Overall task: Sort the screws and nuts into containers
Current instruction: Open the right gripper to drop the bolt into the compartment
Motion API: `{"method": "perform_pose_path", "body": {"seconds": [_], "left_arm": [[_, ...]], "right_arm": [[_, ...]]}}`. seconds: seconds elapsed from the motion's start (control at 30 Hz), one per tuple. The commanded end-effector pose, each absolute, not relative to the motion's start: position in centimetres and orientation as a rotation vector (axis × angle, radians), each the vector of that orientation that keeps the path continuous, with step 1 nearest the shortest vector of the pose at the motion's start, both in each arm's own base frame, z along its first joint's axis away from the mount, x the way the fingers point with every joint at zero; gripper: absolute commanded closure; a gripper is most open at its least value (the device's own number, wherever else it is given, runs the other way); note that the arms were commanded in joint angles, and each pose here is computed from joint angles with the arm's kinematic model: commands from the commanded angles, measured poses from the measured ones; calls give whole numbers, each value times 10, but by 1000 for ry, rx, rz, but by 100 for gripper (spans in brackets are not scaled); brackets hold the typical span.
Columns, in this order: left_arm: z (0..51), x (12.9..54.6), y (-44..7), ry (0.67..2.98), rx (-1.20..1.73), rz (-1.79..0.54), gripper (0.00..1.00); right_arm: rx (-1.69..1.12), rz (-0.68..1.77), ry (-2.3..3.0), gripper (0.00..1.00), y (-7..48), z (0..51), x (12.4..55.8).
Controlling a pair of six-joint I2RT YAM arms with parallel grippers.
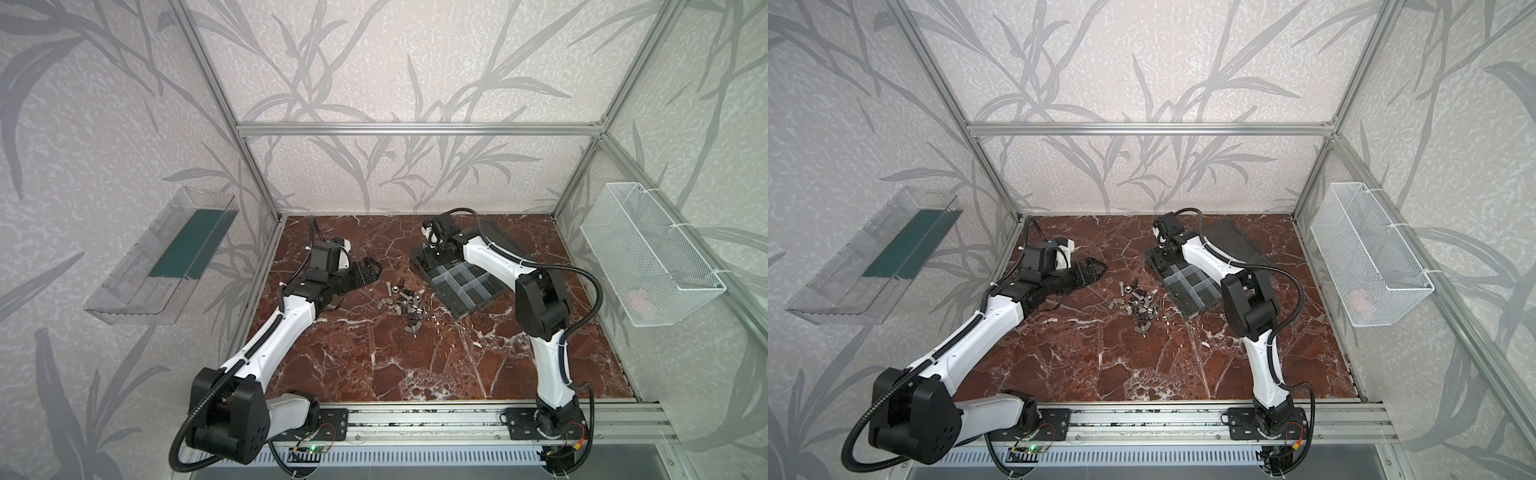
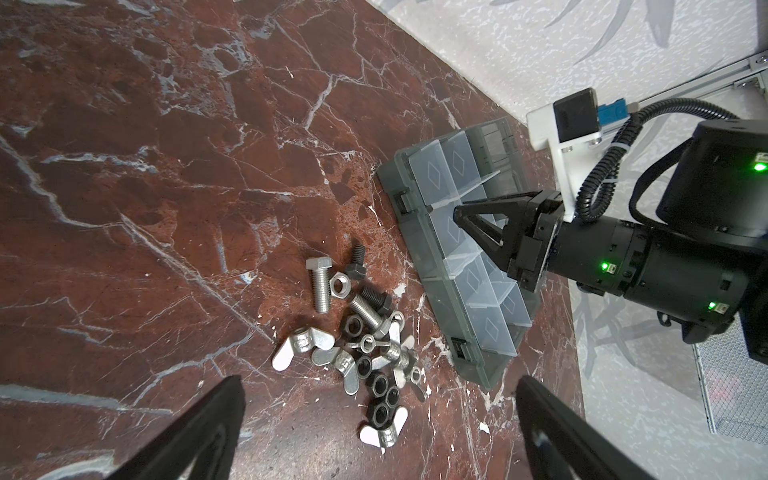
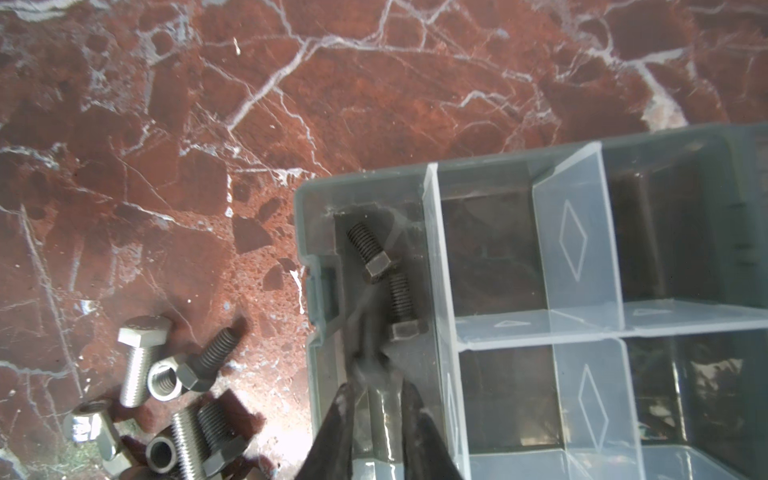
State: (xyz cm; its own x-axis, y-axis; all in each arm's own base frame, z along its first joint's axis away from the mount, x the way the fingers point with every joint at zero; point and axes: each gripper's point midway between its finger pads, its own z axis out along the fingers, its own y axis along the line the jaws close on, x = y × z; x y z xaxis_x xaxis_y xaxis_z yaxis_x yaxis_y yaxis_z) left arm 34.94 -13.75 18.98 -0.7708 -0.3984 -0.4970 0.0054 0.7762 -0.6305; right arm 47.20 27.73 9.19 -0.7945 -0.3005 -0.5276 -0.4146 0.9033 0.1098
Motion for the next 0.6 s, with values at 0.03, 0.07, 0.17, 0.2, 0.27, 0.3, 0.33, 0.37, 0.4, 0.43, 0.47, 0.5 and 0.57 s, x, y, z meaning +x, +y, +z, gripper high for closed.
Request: {"method": "perform_pose_path", "body": {"seconds": [0.03,0.07,0.17,0.2,0.27,0.3,0.33,0.37,0.4,0.43,0.47,0.5,0.57], "left_arm": [[186,351,-137,2330,-311,-840,0],[186,351,-137,2331,-311,-841,0],[187,351,-137,2329,-309,-842,0],[187,351,-137,2328,-310,-841,1],[187,351,-136,2328,-310,-839,1],[187,351,-136,2328,-311,-838,0],[186,351,-136,2331,-312,-839,1],[185,351,-136,2333,-313,-838,0],[185,351,-137,2333,-311,-841,1],[184,351,-137,2333,-312,-840,0],[183,351,-136,2336,-312,-836,0],[182,352,-136,2336,-313,-830,0],[178,352,-135,2344,-318,-822,1]], "right_arm": [[-516,318,2567,76,279,84,469],[-513,321,2565,76,279,85,469],[-514,330,2562,75,280,88,468],[-514,333,2561,74,279,89,467],[-513,340,2552,74,280,95,467],[-512,343,2547,73,280,98,467],[-512,344,2541,72,280,101,467],[-512,345,2536,72,280,105,467],[-513,344,2531,71,280,109,467],[-513,347,2528,71,280,112,467],[-512,354,2524,70,281,115,466],[-508,359,2519,70,280,120,466],[-505,373,2508,68,281,129,465]]}}
